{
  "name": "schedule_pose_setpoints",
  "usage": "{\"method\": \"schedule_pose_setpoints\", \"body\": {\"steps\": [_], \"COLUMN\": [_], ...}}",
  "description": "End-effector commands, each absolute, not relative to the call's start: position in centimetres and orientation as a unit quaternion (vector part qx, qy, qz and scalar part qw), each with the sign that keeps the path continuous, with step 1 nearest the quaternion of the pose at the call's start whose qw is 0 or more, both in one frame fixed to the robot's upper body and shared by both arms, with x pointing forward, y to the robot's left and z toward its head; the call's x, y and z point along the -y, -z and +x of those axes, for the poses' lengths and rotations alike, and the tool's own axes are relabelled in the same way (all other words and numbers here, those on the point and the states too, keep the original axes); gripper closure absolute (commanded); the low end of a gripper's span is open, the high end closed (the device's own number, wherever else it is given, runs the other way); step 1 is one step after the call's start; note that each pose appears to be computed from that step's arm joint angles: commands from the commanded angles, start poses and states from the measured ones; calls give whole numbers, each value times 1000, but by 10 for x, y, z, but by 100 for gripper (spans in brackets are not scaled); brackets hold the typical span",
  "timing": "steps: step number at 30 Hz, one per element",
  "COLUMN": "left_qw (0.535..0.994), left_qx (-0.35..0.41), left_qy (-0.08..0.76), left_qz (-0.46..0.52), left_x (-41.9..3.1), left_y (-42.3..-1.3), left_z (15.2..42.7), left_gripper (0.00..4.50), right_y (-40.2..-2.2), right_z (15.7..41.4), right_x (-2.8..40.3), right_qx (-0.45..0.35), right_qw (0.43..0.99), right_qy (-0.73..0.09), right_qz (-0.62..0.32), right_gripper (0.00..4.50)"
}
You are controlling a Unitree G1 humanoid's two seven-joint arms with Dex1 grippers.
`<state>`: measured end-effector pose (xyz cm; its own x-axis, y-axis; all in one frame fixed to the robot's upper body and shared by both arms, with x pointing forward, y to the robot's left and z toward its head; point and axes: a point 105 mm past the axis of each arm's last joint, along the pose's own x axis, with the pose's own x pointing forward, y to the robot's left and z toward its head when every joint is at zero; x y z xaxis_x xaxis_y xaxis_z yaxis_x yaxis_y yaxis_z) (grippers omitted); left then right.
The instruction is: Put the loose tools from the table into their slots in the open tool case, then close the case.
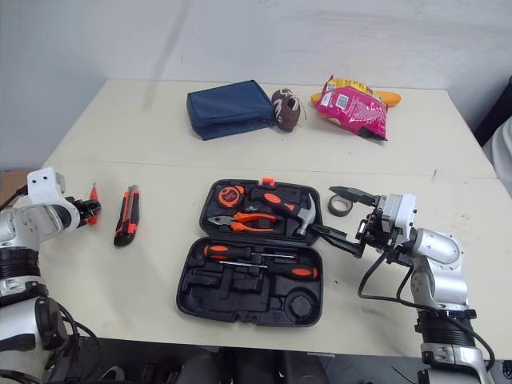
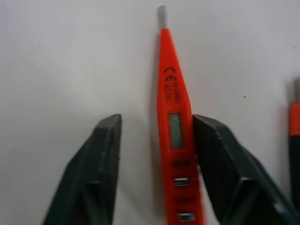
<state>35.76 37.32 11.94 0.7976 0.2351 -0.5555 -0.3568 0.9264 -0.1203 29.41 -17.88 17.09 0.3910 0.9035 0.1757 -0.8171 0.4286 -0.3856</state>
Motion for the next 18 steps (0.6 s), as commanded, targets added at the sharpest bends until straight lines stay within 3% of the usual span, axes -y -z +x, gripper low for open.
{"method": "schedule_pose_setpoints", "body": {"steps": [1, 2, 6, 11, 18], "left_qw": [922, 921, 934, 977, 993], "left_qx": [-308, -302, -279, -151, -34], "left_qy": [-147, -145, -154, -106, 70], "left_qz": [-183, -198, -162, -106, 93], "left_x": [-365, -364, -379, -382, -338], "left_y": [-91, -91, -103, -163, -227], "left_z": [349, 349, 342, 343, 312], "left_gripper": [394, 420, 421, 421, 421], "right_y": [-179, -179, -179, -179, -178], "right_z": [291, 291, 289, 287, 282], "right_x": [180, 180, 180, 182, 184], "right_qx": [199, 199, 196, 190, 173], "right_qw": [820, 819, 818, 818, 813], "right_qy": [-520, -521, -523, -524, -534], "right_qz": [-134, -134, -137, -141, -156], "right_gripper": [0, 0, 0, 0, 0]}}
